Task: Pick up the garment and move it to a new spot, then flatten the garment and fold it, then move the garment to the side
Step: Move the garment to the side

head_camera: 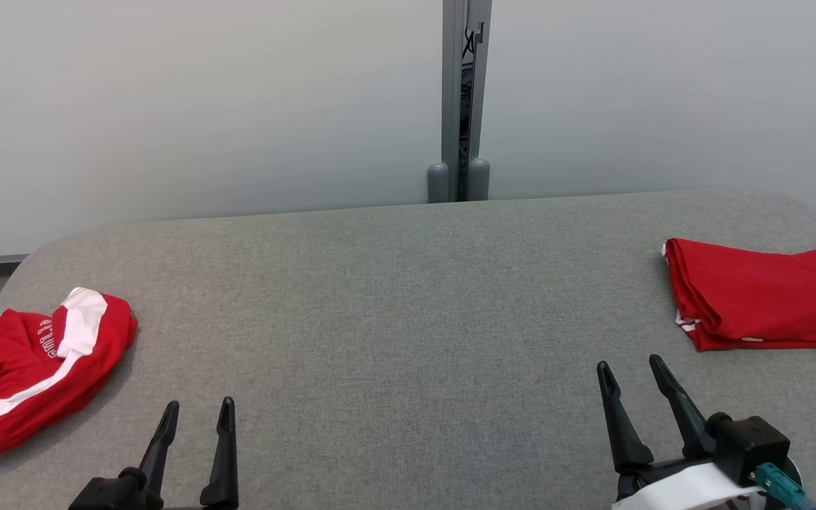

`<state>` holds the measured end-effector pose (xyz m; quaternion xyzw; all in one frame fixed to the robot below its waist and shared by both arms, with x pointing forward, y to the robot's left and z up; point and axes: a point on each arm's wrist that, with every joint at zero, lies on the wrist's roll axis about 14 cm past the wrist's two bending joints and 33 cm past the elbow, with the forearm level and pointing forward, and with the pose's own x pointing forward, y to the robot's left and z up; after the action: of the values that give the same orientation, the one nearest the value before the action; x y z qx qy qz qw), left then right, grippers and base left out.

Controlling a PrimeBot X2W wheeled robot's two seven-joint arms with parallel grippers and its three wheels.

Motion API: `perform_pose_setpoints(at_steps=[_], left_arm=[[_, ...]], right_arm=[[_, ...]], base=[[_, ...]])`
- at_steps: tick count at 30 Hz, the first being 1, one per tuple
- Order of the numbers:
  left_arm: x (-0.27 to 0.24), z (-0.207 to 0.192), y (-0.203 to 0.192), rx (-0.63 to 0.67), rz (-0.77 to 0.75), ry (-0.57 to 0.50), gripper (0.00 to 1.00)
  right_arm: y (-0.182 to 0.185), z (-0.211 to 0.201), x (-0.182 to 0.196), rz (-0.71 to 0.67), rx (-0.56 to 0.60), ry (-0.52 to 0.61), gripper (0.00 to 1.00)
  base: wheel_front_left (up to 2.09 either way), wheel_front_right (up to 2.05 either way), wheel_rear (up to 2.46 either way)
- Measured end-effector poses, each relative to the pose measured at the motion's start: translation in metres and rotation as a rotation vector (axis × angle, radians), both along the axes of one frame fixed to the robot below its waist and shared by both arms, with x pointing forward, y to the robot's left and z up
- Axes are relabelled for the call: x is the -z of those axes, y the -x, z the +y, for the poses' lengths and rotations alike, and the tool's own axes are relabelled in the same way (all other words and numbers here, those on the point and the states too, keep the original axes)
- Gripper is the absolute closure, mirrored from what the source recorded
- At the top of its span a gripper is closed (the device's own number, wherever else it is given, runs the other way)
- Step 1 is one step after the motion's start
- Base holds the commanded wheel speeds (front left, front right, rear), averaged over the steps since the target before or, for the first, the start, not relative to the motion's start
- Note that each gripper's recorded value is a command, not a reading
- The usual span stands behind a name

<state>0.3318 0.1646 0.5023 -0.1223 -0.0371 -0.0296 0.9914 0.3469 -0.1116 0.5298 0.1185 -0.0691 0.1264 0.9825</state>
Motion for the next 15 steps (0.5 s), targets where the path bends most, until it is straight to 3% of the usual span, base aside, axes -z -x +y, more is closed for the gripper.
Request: perform_pose_setpoints(at_steps=[15], left_arm=[[0.011,0.008,0.002,-0.043,0.041,0.008,0.0]], right_arm=[[0.0,-0.005,-0.001,-0.006,0.014,0.019,0.0]], base=[[0.0,0.0,0.0]])
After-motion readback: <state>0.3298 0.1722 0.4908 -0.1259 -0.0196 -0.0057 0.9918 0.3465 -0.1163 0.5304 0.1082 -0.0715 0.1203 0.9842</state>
